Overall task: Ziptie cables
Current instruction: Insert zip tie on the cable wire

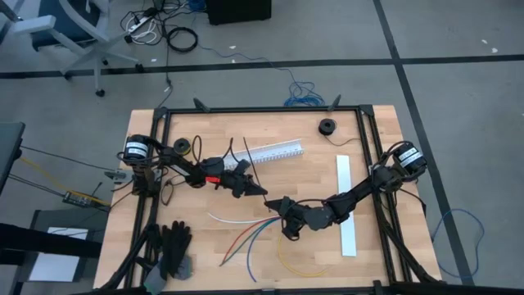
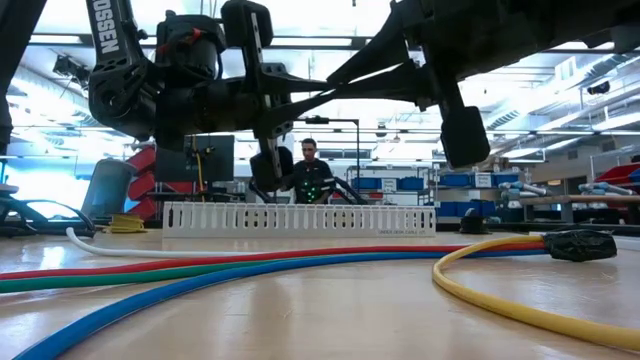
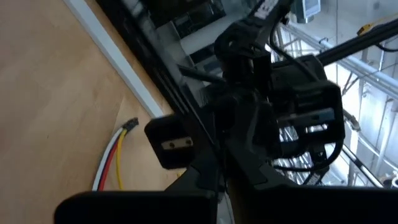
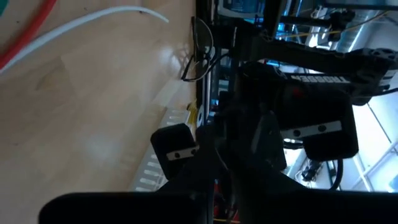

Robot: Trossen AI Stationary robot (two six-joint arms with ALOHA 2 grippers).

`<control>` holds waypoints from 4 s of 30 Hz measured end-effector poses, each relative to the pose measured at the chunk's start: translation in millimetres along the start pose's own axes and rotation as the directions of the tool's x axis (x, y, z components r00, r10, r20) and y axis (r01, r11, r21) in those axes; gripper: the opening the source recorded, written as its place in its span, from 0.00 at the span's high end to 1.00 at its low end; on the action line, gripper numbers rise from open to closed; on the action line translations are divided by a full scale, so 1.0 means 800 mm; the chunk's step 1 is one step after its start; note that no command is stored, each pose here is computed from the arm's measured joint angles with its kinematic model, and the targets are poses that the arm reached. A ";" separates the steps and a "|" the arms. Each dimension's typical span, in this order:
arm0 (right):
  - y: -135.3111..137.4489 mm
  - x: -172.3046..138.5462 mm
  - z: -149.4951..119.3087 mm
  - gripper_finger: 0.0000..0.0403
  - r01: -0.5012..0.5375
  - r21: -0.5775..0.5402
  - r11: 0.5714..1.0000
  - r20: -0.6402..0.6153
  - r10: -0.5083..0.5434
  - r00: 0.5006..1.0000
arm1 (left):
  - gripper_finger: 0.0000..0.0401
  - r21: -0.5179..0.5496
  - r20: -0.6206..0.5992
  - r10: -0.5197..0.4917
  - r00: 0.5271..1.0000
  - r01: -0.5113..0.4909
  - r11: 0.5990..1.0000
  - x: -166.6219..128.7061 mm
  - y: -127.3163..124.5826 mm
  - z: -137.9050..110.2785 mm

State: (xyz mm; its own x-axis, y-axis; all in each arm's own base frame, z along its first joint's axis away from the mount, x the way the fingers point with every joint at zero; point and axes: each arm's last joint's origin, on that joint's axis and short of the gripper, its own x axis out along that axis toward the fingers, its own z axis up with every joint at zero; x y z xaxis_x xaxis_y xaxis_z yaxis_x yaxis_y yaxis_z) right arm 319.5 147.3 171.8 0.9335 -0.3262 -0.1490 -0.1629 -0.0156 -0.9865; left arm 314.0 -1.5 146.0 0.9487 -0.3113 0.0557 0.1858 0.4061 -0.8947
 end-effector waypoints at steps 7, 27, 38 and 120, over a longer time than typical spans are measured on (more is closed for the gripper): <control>-0.001 0.006 -0.006 0.92 0.000 0.004 1.000 -0.025 0.000 1.000 | 1.00 0.014 0.064 -0.018 0.998 0.017 1.000 0.011 -0.008 0.010; -0.004 0.005 -0.010 1.00 0.037 0.064 0.997 -0.127 -0.029 0.992 | 1.00 0.030 0.032 -0.003 0.999 0.002 1.000 0.014 -0.007 0.009; -0.018 -0.010 0.002 1.00 0.176 0.443 0.879 -0.168 -0.111 0.979 | 1.00 0.193 0.088 0.034 0.996 -0.050 0.980 0.014 -0.005 0.010; -0.077 0.009 -0.063 1.00 0.221 0.811 -0.542 -0.452 -0.342 0.824 | 0.69 0.308 0.523 0.158 0.837 -0.359 0.881 0.017 -0.038 -0.092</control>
State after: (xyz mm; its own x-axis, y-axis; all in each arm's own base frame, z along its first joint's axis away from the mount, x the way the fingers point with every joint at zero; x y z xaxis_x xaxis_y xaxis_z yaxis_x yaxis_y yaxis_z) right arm 320.0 98.5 235.2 0.6801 -0.6908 0.2454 0.5532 0.7033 0.4465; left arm 302.2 -81.0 141.6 0.9576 0.2534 0.1368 -0.0984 0.7342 -0.6718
